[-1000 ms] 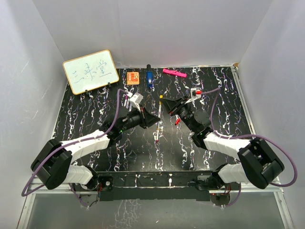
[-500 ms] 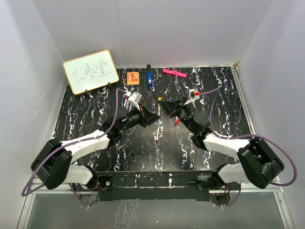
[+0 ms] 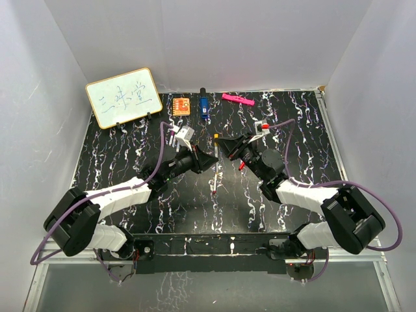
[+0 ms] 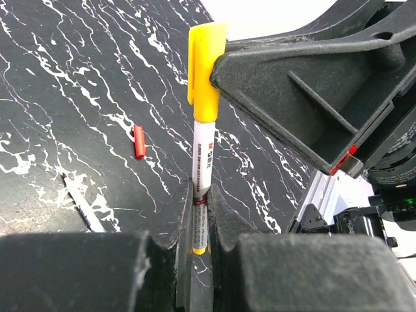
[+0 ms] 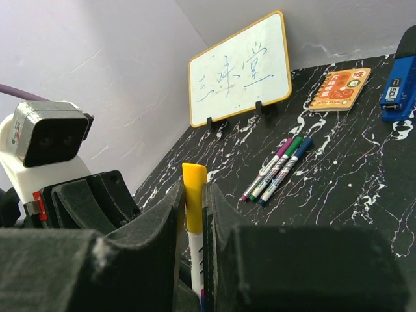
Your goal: Insert the pens into the pen caps
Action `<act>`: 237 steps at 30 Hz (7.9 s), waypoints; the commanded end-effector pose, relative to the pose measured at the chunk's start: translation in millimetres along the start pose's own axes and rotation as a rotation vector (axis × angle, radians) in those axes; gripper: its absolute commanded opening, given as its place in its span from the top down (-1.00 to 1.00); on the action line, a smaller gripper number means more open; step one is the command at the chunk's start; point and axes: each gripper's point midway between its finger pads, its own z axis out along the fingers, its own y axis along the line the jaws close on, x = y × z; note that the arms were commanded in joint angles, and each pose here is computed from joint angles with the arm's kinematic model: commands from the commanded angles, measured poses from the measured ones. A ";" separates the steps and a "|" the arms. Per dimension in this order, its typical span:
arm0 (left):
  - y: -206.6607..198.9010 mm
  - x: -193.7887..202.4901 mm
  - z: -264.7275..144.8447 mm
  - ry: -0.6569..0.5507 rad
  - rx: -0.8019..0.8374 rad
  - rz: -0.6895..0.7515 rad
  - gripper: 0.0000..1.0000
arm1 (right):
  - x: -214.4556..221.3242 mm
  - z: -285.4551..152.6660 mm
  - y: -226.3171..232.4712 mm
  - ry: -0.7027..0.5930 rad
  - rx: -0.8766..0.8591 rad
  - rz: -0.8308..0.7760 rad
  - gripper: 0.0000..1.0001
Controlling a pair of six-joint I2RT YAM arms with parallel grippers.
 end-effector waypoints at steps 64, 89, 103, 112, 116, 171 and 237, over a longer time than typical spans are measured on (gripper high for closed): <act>-44.4 -51.5 -21.5 -0.049 0.251 0.181 1.00 | -70.6 22.5 75.0 -0.050 -0.053 -0.286 -0.22; -49.1 -85.6 -17.6 -0.157 0.216 0.191 1.00 | -40.9 30.5 56.8 0.045 -0.020 -0.260 1.00; -48.0 -138.3 -25.9 -0.309 0.238 0.137 1.00 | 14.1 20.6 32.7 0.213 0.004 -0.207 1.00; -49.6 -139.6 -28.1 -0.315 0.241 0.134 1.00 | 38.6 25.3 22.0 0.293 0.016 -0.187 1.00; -48.6 -139.6 -29.2 -0.317 0.231 0.142 1.00 | 39.3 24.3 20.0 0.290 0.023 -0.183 1.00; 271.5 -12.4 26.9 0.473 -0.923 0.124 0.91 | -37.5 -4.5 -28.8 0.091 0.441 -0.305 -0.86; 91.6 113.2 16.1 0.778 -0.573 0.175 -0.10 | -39.6 -72.0 -153.9 0.038 0.868 -0.124 -0.47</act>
